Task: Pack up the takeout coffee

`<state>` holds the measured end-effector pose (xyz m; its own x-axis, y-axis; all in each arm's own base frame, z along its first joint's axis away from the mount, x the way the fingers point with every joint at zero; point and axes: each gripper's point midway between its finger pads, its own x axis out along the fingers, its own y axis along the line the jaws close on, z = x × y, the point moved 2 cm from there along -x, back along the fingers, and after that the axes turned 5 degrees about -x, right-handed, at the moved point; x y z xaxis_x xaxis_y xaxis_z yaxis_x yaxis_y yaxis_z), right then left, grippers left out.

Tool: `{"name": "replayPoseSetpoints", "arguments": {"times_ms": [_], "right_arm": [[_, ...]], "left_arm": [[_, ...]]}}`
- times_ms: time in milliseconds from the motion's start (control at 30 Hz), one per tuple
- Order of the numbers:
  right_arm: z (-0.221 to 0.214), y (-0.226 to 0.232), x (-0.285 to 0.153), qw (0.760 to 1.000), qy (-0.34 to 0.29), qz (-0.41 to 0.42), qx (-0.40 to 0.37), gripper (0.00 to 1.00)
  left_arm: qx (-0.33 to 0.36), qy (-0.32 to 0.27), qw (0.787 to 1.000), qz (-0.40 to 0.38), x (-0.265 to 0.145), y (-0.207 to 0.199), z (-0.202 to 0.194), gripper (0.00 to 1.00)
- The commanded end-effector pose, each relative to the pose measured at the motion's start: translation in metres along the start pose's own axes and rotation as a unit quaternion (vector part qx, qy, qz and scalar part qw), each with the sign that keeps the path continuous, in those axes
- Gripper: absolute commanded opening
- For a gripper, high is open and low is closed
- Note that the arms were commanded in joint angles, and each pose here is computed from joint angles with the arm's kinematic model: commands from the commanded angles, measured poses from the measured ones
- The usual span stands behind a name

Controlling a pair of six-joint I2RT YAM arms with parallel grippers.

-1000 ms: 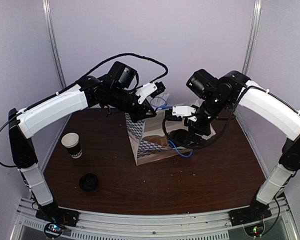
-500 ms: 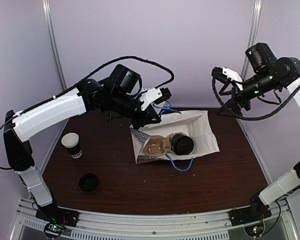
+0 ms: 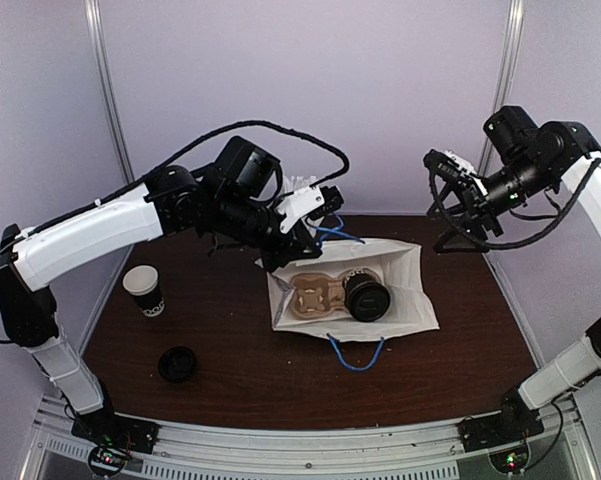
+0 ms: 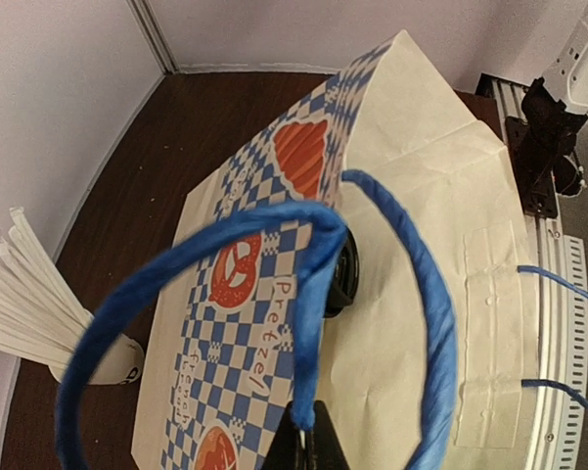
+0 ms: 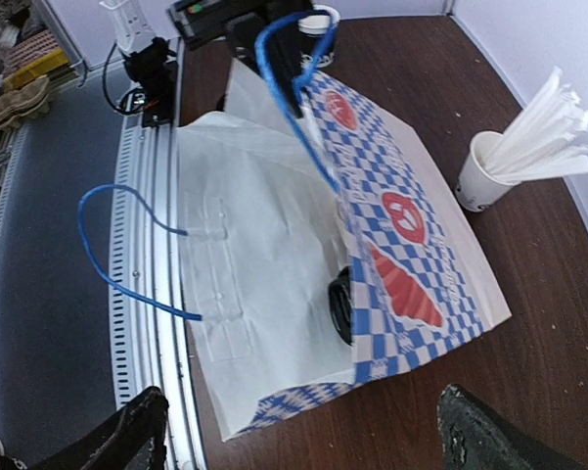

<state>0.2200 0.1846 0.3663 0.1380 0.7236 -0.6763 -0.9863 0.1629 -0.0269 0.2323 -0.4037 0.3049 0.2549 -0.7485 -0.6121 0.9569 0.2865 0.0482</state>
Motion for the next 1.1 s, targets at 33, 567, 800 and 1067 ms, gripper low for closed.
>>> {"name": "replayPoseSetpoints", "arguments": {"times_ms": [33, 567, 800, 1067], "right_arm": [[0.014, 0.043, 0.009, 0.996, -0.013, 0.078, -0.036, 0.95], [0.006, 0.009, 0.1, 0.976, 0.153, -0.036, -0.149, 0.93], [0.008, -0.011, 0.109, 0.968, 0.17, -0.074, -0.167, 0.88], [0.018, -0.016, 0.104, 0.967, 0.159, -0.094, -0.178, 0.83]], "left_arm": [[-0.059, -0.016, 0.998, 0.013, -0.009, 0.032, 0.007, 0.0], [-0.14, -0.037, 0.989, -0.024, -0.001, 0.08, -0.007, 0.0], [-0.141, -0.042, 0.989, -0.029, -0.005, 0.083, -0.008, 0.0], [-0.141, -0.043, 0.989, -0.035, -0.006, 0.082, -0.008, 0.0]]}}
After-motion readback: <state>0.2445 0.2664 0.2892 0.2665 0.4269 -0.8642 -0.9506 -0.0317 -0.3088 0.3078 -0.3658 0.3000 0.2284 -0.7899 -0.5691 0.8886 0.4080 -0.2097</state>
